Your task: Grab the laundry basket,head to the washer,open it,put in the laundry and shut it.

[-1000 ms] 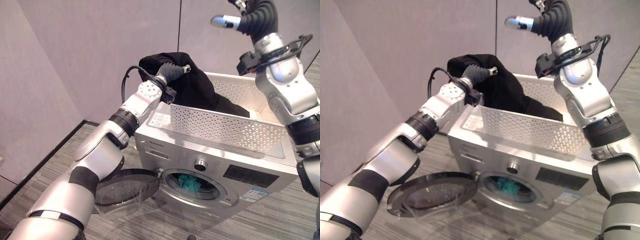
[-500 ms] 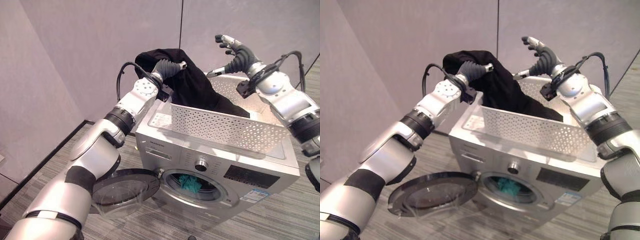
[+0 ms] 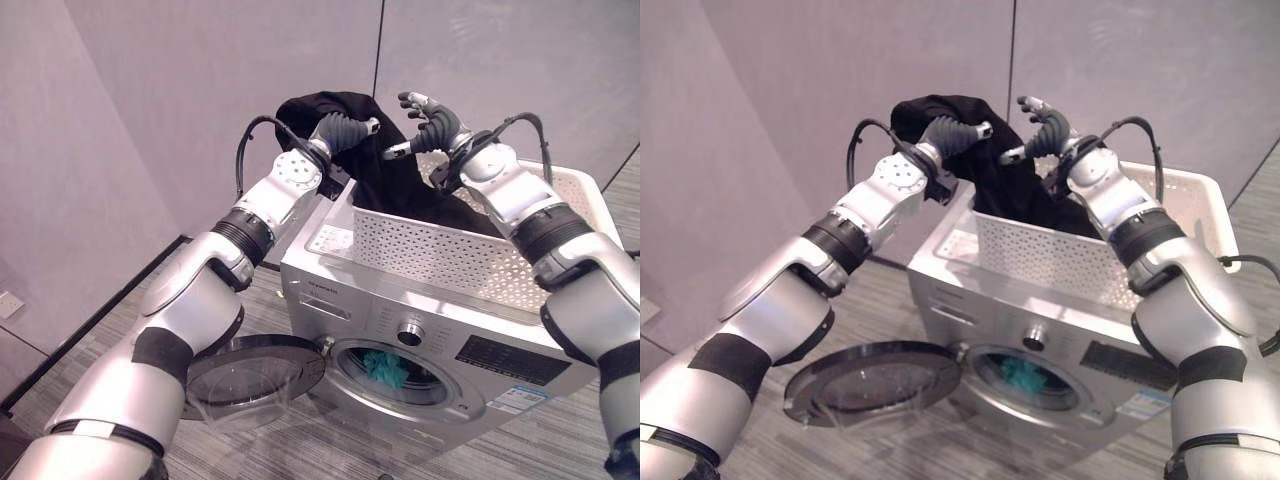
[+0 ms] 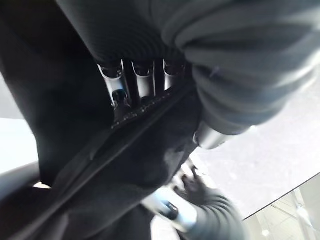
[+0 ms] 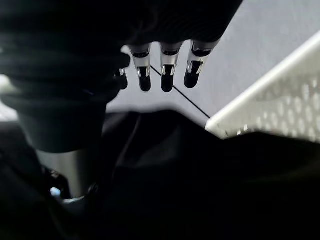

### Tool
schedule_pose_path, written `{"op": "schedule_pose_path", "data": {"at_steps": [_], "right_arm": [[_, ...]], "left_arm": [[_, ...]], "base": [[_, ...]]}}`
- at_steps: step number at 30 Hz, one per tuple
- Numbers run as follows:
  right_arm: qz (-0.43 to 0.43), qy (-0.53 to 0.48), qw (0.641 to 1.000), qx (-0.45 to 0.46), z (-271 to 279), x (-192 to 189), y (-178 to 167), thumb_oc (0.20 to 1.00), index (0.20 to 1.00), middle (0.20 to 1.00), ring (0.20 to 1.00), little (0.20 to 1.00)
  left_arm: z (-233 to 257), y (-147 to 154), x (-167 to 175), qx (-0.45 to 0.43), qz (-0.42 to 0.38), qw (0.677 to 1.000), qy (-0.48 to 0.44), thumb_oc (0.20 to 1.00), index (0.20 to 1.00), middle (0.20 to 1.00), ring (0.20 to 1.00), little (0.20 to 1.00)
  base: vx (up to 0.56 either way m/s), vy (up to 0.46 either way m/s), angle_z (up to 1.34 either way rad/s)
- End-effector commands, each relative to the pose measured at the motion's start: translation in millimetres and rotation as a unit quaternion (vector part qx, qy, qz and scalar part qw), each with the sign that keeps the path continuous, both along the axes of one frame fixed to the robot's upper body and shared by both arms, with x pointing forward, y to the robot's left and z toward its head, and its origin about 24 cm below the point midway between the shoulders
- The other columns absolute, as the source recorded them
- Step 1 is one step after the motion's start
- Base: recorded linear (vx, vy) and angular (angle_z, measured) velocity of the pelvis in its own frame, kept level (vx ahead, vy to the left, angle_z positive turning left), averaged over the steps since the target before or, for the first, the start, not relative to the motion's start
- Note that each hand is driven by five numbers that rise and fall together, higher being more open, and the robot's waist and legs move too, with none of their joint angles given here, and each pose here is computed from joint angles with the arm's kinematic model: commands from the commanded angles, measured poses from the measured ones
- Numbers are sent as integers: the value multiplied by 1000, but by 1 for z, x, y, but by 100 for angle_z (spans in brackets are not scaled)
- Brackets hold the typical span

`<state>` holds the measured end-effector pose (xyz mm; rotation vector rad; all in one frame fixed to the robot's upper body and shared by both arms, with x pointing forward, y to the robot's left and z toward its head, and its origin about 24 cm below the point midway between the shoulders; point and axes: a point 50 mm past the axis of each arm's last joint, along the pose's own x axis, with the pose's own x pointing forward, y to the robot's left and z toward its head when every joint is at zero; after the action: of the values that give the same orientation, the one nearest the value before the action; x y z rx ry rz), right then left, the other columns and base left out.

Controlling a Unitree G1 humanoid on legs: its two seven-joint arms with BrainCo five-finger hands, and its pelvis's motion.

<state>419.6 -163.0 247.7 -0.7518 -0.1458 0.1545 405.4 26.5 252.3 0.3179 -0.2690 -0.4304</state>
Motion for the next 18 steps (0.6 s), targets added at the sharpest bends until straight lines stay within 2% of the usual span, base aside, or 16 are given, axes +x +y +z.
{"op": "schedule_pose_path", "data": {"at_steps": [1, 9, 18], "right_arm": [[-61, -41, 997, -12, 49, 3, -25, 1000, 1000, 1000, 1000, 1000], [-114, 28, 990, -74, 26, 6, -47, 1000, 1000, 1000, 1000, 1000], [-141, 63, 982, -109, 10, 8, -50, 1000, 1000, 1000, 1000, 1000]], "left_arm": [[84, -16, -11, -5, -2, 991, -133, 200, 200, 200, 200, 200], [82, -33, -15, 8, -16, 992, -127, 200, 200, 200, 200, 200], [82, -39, -15, 20, -13, 992, -121, 200, 200, 200, 200, 200]], "base": [[-4, -23, 26], [12, -24, 22], [6, -3, 2]]}}
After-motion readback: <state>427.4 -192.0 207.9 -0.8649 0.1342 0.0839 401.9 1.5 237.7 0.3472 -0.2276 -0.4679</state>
